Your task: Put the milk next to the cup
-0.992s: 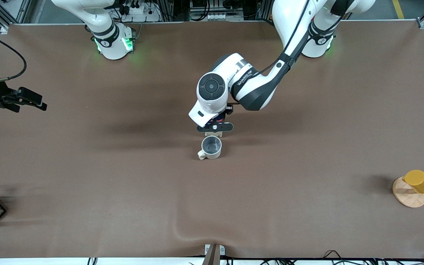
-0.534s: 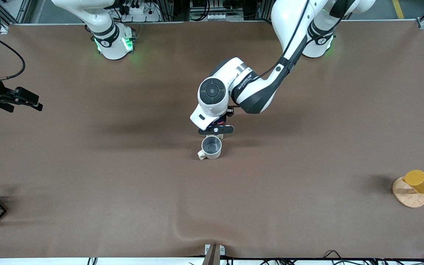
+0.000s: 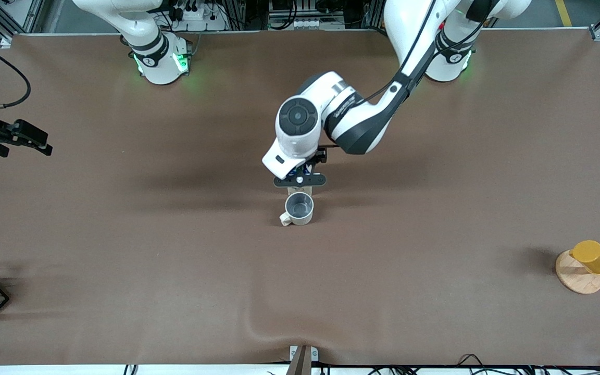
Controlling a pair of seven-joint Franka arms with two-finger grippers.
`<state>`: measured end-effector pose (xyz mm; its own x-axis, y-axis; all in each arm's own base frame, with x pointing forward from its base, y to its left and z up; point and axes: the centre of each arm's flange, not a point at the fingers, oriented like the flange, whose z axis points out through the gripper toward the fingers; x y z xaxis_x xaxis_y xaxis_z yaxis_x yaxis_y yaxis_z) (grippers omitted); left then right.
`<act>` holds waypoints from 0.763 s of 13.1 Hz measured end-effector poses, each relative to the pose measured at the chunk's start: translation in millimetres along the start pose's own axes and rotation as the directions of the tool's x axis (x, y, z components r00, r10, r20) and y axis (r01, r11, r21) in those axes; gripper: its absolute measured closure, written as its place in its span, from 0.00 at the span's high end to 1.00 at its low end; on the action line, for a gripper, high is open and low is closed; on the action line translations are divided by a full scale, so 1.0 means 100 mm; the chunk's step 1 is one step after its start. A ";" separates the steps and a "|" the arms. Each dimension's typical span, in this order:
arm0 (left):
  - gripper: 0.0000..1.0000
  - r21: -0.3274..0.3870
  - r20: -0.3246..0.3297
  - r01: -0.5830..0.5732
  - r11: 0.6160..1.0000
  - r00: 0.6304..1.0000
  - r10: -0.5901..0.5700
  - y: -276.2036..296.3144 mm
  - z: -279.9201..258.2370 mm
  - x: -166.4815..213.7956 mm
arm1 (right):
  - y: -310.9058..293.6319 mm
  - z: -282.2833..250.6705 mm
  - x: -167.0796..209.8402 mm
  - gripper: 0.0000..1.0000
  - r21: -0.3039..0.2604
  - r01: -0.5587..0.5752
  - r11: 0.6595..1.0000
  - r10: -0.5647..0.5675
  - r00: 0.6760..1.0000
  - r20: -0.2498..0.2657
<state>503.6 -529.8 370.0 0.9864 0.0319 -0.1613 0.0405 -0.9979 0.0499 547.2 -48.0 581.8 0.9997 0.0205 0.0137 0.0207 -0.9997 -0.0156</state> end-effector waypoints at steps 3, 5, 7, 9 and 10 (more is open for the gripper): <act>1.00 -0.024 -0.037 0.028 0.999 0.999 -0.029 -0.23 -0.64 0.02 | 0.00 0.00 0.00 1.00 0.000 0.000 1.000 0.000 1.000 0.002; 1.00 -0.062 -0.083 0.083 0.995 0.993 -0.088 -0.59 -1.15 0.18 | -0.01 0.00 0.00 1.00 0.000 0.001 1.000 -0.001 1.000 0.002; 1.00 -0.085 -0.164 0.179 0.980 0.968 -0.191 -1.31 -1.69 0.57 | -0.01 0.00 0.00 1.00 -0.001 0.003 1.000 -0.003 1.000 0.003; 1.00 -0.071 -0.230 0.214 0.974 0.947 -0.225 -2.39 -2.12 1.03 | -0.02 0.00 0.00 1.00 -0.001 0.004 1.000 -0.004 1.000 0.003; 1.00 -0.059 -0.234 0.210 0.976 0.948 -0.218 -2.91 -2.22 1.20 | -0.02 0.00 0.00 1.00 -0.001 0.005 1.000 -0.005 1.000 0.004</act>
<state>645.4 -223.1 554.8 0.9631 0.2606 0.0668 0.2558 -0.9640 0.0733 546.9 -45.7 582.0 0.9996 0.0251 0.0097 0.0252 -0.9996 -0.0145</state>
